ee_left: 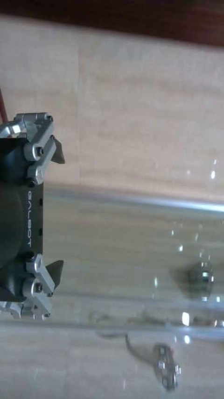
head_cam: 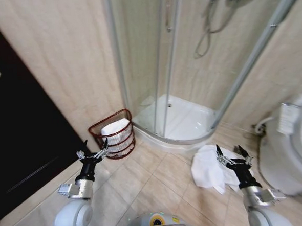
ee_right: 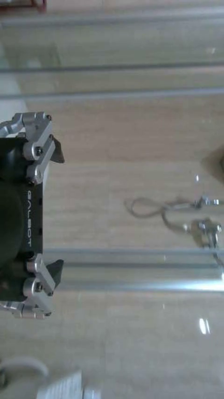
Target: Discard the used towel into the hamper.
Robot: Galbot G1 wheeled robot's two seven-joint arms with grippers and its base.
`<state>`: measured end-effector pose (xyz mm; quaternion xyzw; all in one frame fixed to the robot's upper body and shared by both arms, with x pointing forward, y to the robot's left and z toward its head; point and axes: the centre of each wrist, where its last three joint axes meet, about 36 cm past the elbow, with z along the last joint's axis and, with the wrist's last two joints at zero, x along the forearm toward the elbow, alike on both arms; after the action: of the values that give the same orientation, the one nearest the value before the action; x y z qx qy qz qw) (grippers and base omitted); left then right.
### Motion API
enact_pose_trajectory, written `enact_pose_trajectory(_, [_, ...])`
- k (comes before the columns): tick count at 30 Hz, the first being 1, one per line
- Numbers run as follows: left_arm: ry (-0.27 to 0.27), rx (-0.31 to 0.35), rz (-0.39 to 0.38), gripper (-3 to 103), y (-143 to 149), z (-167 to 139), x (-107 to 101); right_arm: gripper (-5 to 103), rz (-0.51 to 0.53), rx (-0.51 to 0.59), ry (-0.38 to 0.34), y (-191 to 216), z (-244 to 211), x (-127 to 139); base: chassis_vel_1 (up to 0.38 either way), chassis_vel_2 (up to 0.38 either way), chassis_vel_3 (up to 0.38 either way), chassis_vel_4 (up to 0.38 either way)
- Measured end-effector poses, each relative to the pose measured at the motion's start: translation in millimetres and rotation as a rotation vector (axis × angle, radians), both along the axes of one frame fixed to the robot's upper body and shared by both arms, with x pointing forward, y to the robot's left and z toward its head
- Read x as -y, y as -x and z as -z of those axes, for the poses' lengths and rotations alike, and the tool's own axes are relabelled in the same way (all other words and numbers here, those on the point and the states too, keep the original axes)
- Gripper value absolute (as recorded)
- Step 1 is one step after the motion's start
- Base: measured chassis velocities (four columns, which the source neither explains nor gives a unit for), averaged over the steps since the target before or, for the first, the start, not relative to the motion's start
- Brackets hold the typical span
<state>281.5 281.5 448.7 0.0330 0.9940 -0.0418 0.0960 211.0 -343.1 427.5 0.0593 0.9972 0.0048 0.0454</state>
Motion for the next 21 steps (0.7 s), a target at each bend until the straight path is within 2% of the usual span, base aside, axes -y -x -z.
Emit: enact_pose_trajectory(21, [0.003,0.007,0.001,100,0.4,0.8,1.7,100,0.008,-0.004,-0.006,4.5,5.0,-0.9,-0.126,-0.130,-0.124,-0.130])
